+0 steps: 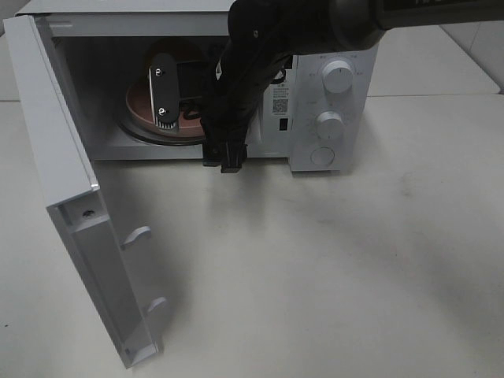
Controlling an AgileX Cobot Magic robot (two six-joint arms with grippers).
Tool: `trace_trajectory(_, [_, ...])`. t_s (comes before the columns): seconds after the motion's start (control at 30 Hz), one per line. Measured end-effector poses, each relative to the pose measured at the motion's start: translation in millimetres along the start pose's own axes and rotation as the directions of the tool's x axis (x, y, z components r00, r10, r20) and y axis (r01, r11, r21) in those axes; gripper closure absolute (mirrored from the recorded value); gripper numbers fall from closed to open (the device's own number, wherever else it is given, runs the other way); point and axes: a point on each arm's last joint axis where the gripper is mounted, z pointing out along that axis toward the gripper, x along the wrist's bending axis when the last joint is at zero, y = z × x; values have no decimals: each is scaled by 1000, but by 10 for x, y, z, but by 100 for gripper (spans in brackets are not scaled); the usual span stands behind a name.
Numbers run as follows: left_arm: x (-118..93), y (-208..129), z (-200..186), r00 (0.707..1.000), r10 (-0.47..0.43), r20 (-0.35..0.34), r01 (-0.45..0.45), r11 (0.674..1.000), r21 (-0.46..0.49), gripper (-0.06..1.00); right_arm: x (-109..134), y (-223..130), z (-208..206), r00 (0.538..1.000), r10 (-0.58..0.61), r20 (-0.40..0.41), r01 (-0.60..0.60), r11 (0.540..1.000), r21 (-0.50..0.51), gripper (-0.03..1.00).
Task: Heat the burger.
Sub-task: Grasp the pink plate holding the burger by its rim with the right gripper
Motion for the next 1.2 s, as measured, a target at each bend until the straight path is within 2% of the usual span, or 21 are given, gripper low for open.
trace_trajectory(0.47, [0, 0, 0, 1000, 0, 0, 0, 1000, 0, -3, -183, 56, 339, 1000, -1, 26, 1, 1000, 9, 14])
trace_trajectory(0.7, [0, 0, 0, 1000, 0, 0, 0, 1000, 0, -3, -366, 73, 484, 995, 55, 80, -55, 998, -9, 15])
trace_trajectory(1.0, [0, 0, 0, 1000, 0, 0, 0, 1000, 0, -3, -393, 8, 604, 995, 58, 85, -59, 998, 4, 18])
trace_trajectory(1.1, [0, 0, 0, 1000, 0, 0, 0, 1000, 0, -3, -368, -1, 642, 996, 59, 73, -60, 998, 10, 23])
trace_trajectory(1.13, [0, 0, 0, 1000, 0, 0, 0, 1000, 0, -3, -342, -10, 675, 996, 63, 58, -64, 998, 15, 32])
trace_trajectory(1.17, [0, 0, 0, 1000, 0, 0, 0, 1000, 0, -3, -342, -10, 675, 996, 63, 58, -64, 998, 15, 32])
trace_trajectory(1.2, [0, 0, 0, 1000, 0, 0, 0, 1000, 0, -3, -313, -14, 703, 997, 67, 40, -68, 997, 21, 45])
